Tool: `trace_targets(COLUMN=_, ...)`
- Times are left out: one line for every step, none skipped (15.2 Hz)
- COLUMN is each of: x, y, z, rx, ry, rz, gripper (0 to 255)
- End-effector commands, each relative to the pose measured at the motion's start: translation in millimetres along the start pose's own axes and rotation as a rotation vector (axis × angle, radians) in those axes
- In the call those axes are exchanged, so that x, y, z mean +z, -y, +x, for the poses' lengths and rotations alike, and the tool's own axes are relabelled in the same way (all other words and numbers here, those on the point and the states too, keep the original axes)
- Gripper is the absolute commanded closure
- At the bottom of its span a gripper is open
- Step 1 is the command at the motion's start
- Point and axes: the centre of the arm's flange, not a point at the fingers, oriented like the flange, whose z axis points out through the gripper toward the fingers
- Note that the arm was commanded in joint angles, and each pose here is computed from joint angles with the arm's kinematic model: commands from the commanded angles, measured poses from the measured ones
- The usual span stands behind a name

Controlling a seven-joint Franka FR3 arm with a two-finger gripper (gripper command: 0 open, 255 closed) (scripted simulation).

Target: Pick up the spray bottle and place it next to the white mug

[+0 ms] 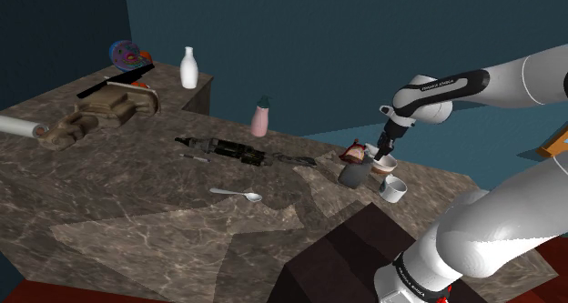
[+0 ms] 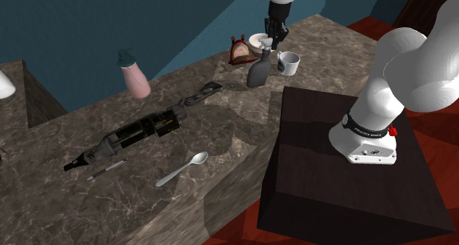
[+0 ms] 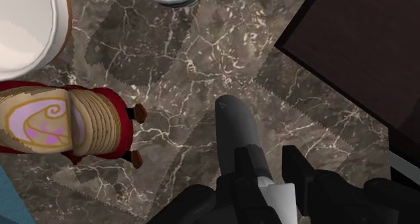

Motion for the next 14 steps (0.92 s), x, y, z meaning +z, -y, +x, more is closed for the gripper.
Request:
trace_targets(x=0, y=0, z=0, rx=0.0, ry=0.0, rz=0.0, gripper=0)
trace_targets(x=0, y=0, z=0, rx=0.0, ry=0.0, rz=0.0, gripper=0)
trace_targets(x=0, y=0, z=0, rx=0.0, ry=0.0, rz=0.0, gripper=0)
trace_targets(x=0, y=0, z=0, rx=0.0, ry=0.0, rz=0.0, gripper=0)
trace_targets(x=0, y=0, z=0, rx=0.0, ry=0.0, rz=0.0, gripper=0)
trace_targets(x=0, y=0, z=0, rx=0.0, ry=0.0, rz=0.0, gripper=0)
trace_targets(x=-13, y=0, z=0, rx=0.0, ry=0.0, rz=0.0, gripper=0)
trace_targets(x=-26, y=0, z=0, rx=0.0, ry=0.0, rz=0.0, gripper=0)
trace_targets(x=-40, y=0, z=0, rx=0.0, ry=0.0, rz=0.0, gripper=0)
trace_targets(x=-50, y=0, z=0, rx=0.0, ry=0.0, rz=0.0, gripper=0)
trace_targets(x=-50, y=0, z=0, rx=0.0, ry=0.0, rz=0.0, gripper=0)
trace_targets(x=-50, y=0, z=0, rx=0.0, ry=0.0, rz=0.0, gripper=0)
trace_targets(x=-50, y=0, z=0, rx=0.0, ry=0.0, rz=0.0, gripper=0)
trace_targets(x=-50, y=0, z=0, rx=0.0, ry=0.0, rz=0.0, gripper=0)
